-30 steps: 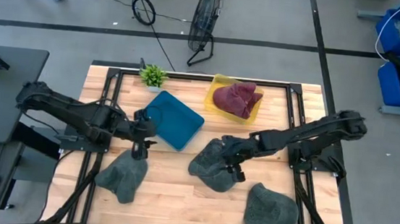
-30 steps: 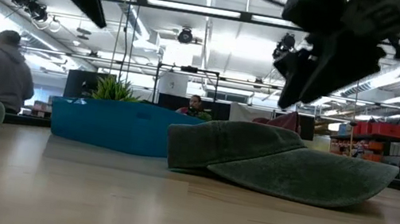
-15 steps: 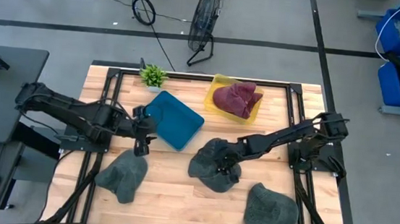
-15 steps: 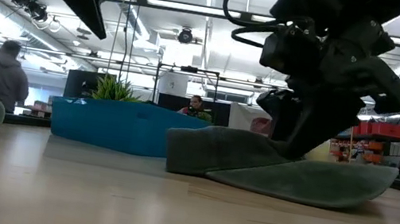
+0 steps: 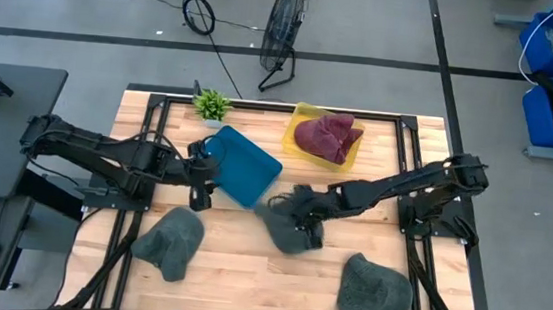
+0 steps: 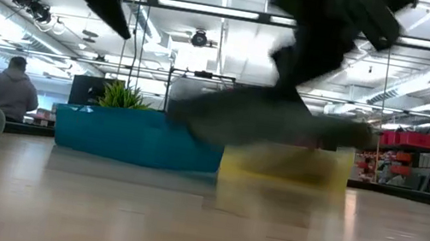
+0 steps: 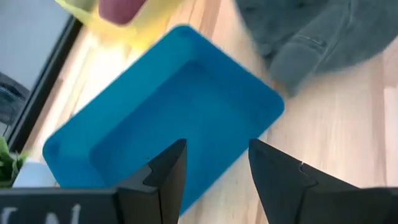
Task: Pick & Place hat
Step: Put the middle black cap into the blue bin, then put the right black cap into the blue bin
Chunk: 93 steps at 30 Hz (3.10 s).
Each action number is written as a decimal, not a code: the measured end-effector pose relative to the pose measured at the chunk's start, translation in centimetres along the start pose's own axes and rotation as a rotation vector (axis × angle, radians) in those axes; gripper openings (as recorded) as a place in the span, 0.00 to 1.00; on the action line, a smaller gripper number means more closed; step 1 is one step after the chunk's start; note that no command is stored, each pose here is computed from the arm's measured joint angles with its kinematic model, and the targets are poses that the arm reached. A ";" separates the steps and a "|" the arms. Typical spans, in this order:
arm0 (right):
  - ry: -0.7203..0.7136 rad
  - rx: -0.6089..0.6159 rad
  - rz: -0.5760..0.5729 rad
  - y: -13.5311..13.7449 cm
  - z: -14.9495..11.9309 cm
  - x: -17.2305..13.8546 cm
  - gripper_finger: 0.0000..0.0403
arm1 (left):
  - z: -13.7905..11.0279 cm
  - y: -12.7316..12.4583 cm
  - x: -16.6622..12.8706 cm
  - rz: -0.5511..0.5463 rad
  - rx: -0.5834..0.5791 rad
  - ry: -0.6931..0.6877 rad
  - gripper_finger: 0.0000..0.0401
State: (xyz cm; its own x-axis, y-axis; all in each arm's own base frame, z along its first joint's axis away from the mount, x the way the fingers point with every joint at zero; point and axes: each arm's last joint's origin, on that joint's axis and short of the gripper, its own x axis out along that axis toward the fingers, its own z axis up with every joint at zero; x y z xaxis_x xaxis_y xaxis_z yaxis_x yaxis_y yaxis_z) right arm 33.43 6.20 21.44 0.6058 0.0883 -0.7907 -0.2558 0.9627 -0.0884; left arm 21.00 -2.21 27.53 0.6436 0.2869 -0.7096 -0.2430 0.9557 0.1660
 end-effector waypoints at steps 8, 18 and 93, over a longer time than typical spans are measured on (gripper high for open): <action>-0.200 -0.319 -0.577 -4.4 6.3 -4.1 0.02 | 0.8 -0.2 -0.5 0.010 -0.022 -0.097 0.44; -0.454 -0.422 -0.430 -11.6 5.4 1.7 0.01 | 0.7 0.2 -4.7 0.139 -0.019 -0.298 0.44; 0.896 1.205 0.005 12.1 -7.8 -7.9 0.34 | -0.3 0.8 -5.7 0.128 -0.169 -0.287 0.44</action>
State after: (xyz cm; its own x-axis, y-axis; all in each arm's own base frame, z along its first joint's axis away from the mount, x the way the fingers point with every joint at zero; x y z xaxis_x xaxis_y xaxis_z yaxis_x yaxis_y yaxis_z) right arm 19.66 15.14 21.86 -0.1566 0.3397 -0.9274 0.7702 0.6298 0.1007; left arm 16.87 -3.10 31.50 0.7720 0.4332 -0.4651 -0.4362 0.8933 0.1081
